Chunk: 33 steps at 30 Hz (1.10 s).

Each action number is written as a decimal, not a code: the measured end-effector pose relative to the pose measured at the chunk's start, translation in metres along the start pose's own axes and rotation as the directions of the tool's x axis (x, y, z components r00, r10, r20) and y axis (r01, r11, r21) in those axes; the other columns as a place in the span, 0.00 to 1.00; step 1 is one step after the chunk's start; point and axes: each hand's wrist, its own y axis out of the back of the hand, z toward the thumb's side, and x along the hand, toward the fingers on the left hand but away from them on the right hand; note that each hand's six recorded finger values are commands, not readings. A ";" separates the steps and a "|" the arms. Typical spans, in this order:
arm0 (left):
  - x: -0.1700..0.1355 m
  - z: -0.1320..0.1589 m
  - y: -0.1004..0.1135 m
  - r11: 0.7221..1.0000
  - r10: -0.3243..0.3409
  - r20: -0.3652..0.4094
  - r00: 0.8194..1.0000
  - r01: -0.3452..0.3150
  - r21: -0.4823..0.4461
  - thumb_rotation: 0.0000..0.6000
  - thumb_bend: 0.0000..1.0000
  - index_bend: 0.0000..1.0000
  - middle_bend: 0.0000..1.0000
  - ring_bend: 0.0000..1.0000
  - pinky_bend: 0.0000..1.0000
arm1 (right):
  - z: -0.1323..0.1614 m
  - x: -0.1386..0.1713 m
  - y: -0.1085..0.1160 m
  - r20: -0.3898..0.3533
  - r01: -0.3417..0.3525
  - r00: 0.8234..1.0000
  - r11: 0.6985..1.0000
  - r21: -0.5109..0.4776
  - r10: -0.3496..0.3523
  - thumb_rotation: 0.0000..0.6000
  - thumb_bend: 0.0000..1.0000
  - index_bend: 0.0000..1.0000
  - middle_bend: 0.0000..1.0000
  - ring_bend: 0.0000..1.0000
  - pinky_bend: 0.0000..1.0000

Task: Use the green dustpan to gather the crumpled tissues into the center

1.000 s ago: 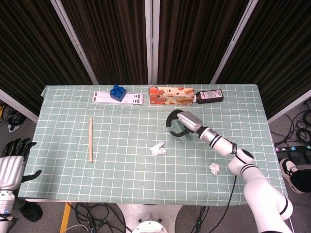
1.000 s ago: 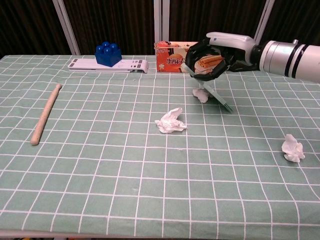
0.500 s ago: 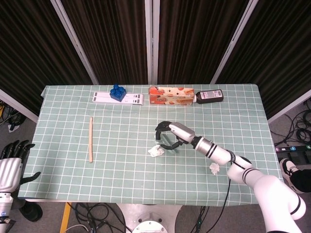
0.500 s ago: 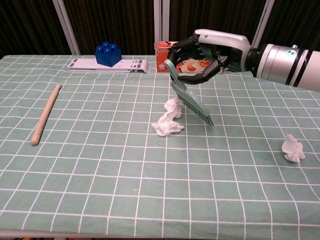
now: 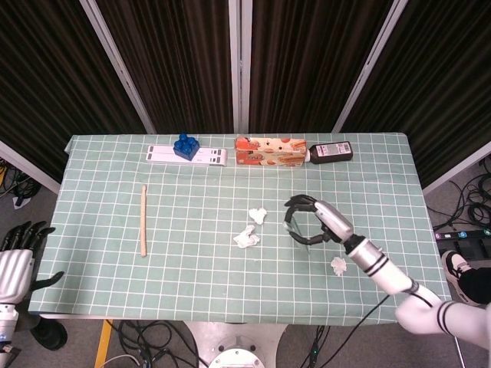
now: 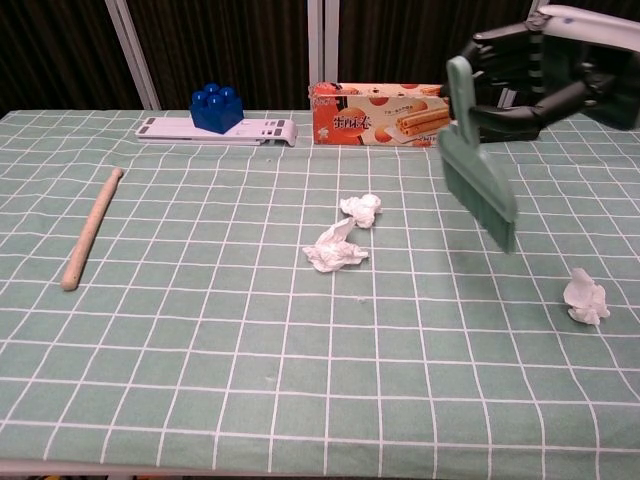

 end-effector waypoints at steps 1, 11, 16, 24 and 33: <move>0.001 0.000 0.000 1.000 -0.001 0.003 1.000 0.001 -0.001 1.00 0.00 0.19 0.11 0.06 0.10 | -0.001 0.012 0.002 0.026 0.020 0.999 1.000 -0.006 -0.020 1.00 0.41 0.64 0.54 0.23 0.16; 0.006 0.004 -0.004 1.000 -0.015 0.036 0.999 0.016 -0.017 1.00 0.00 0.19 0.11 0.06 0.10 | -0.035 0.129 0.015 0.362 0.232 0.902 0.971 0.059 -0.237 1.00 0.41 0.64 0.54 0.23 0.15; 0.005 0.003 -0.004 1.000 -0.015 0.037 0.999 0.016 -0.024 1.00 0.00 0.19 0.11 0.06 0.10 | -0.049 0.133 0.008 0.403 0.233 0.881 0.969 0.081 -0.246 1.00 0.41 0.64 0.54 0.23 0.12; 0.001 0.002 -0.004 0.999 -0.014 0.029 0.999 0.015 -0.032 1.00 0.00 0.19 0.11 0.06 0.10 | -0.061 0.102 -0.024 0.366 0.246 0.895 0.967 0.071 -0.255 1.00 0.41 0.64 0.52 0.23 0.06; -0.004 0.001 -0.002 0.999 -0.005 0.027 1.000 0.007 -0.043 1.00 0.00 0.19 0.11 0.06 0.10 | -0.057 0.025 -0.047 0.257 0.247 0.932 0.966 0.070 -0.257 1.00 0.41 0.64 0.52 0.23 0.05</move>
